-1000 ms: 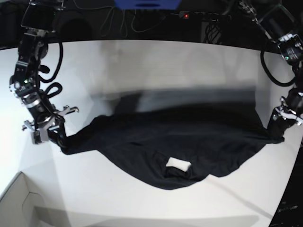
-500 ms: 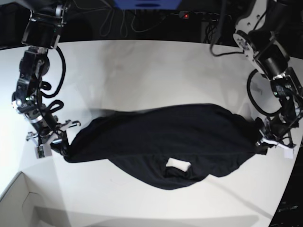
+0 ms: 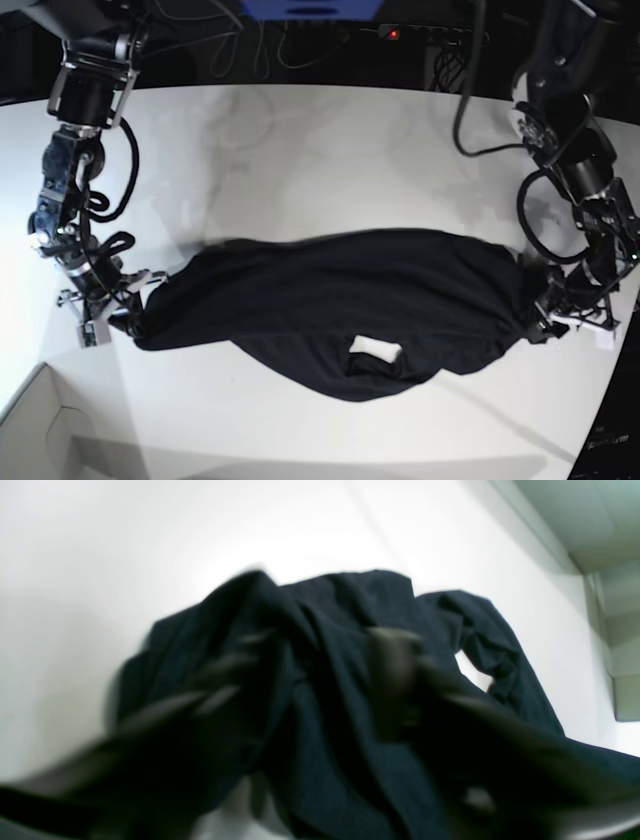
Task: Layout the t-shirt on the table in an organized manner, then fold the t-shirt properly
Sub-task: 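Lift the shirt with both grippers and stretch it between them, then hold the black t-shirt taut between both grippers above the table, then swing the held shirt with the right gripper and lay it down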
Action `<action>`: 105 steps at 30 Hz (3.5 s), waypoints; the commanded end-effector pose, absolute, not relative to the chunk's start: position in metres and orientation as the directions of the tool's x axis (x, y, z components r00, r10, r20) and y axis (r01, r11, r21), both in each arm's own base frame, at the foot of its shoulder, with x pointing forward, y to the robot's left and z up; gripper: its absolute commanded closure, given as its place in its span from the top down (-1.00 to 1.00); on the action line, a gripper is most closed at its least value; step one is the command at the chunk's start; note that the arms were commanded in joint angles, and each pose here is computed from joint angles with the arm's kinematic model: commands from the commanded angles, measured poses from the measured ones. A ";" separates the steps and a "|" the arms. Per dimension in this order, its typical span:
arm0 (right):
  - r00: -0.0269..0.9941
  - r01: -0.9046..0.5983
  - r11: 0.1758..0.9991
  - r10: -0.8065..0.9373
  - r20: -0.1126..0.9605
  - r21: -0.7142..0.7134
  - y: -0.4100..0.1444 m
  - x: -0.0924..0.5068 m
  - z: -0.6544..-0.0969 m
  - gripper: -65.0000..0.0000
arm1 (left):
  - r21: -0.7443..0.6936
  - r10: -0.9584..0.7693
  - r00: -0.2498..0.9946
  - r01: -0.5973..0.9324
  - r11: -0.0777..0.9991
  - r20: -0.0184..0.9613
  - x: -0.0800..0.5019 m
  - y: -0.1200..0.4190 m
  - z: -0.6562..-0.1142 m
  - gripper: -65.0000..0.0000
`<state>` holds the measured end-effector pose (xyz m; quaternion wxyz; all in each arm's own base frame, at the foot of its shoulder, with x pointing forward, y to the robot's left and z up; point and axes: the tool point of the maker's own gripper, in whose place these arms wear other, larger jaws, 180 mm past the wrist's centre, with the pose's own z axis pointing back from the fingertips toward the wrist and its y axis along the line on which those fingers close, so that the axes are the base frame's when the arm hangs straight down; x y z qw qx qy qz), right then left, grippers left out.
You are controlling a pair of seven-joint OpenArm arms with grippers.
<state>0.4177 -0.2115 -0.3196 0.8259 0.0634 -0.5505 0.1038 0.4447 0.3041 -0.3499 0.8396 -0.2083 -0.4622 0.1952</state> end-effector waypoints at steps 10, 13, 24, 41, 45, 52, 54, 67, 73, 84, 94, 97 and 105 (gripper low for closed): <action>0.309 -0.240 0.971 0.079 0.948 -0.003 -0.208 0.425 -0.301 -1.00 | -0.442 0.456 0.392 -0.132 0.887 0.799 0.388 0.330 -0.335 0.59; 0.312 -0.240 0.971 0.076 0.947 0.001 -0.207 0.425 -0.302 -1.00 | -0.458 0.474 0.399 -0.141 0.878 0.785 0.368 0.330 -0.345 0.59; 0.316 -0.246 0.969 0.053 0.947 0.028 -0.197 0.424 -0.306 -1.00 | -0.456 0.479 0.378 -0.155 0.876 0.792 0.373 0.322 -0.356 0.59; 0.341 -0.239 0.970 0.055 0.938 0.030 -0.201 0.415 -0.318 -1.00 | -0.549 0.580 0.346 -0.192 0.813 0.738 0.389 0.324 -0.373 0.59; 0.341 -0.239 0.970 0.055 0.938 0.030 -0.201 0.415 -0.318 -1.00 | -0.549 0.579 0.345 -0.190 0.814 0.739 0.389 0.324 -0.373 0.47; 0.341 -0.239 0.970 0.055 0.938 0.030 -0.201 0.415 -0.318 -1.00 | -0.547 0.577 0.340 -0.189 0.816 0.743 0.390 0.325 -0.371 -0.57; 0.341 -0.239 0.970 0.055 0.938 0.030 -0.201 0.415 -0.318 -1.00 | -0.546 0.576 0.340 -0.189 0.816 0.743 0.390 0.326 -0.371 -0.85; 0.407 -0.214 0.977 0.078 0.910 0.012 -0.229 0.409 -0.338 -1.00 | -0.545 0.561 0.214 -0.132 0.828 0.800 0.346 0.354 -0.307 -1.00; 0.373 -0.199 0.979 0.103 0.922 -0.029 -0.242 0.408 -0.322 -1.00 | -0.528 0.552 0.140 -0.175 0.831 0.822 0.295 0.386 -0.277 -1.00; 0.207 -0.221 0.959 0.226 0.952 -0.179 -0.232 0.390 -0.255 -1.00 | -0.482 0.548 0.149 -0.327 0.813 0.823 0.219 0.424 -0.285 -1.00; 0.148 -0.217 0.953 0.246 0.958 -0.212 -0.228 0.387 -0.233 -1.00 | -0.494 0.583 0.191 -0.365 0.789 0.790 0.198 0.413 -0.310 -1.00; 0.102 -0.217 0.946 0.266 0.959 -0.239 -0.223 0.387 -0.215 -1.00 | -0.485 0.574 0.192 -0.365 0.795 0.796 0.197 0.414 -0.307 -1.00; -0.036 -0.250 0.928 0.276 0.961 -0.276 -0.193 0.407 -0.168 -1.00 | -0.470 0.537 0.147 -0.331 0.818 0.831 0.216 0.426 -0.282 -1.00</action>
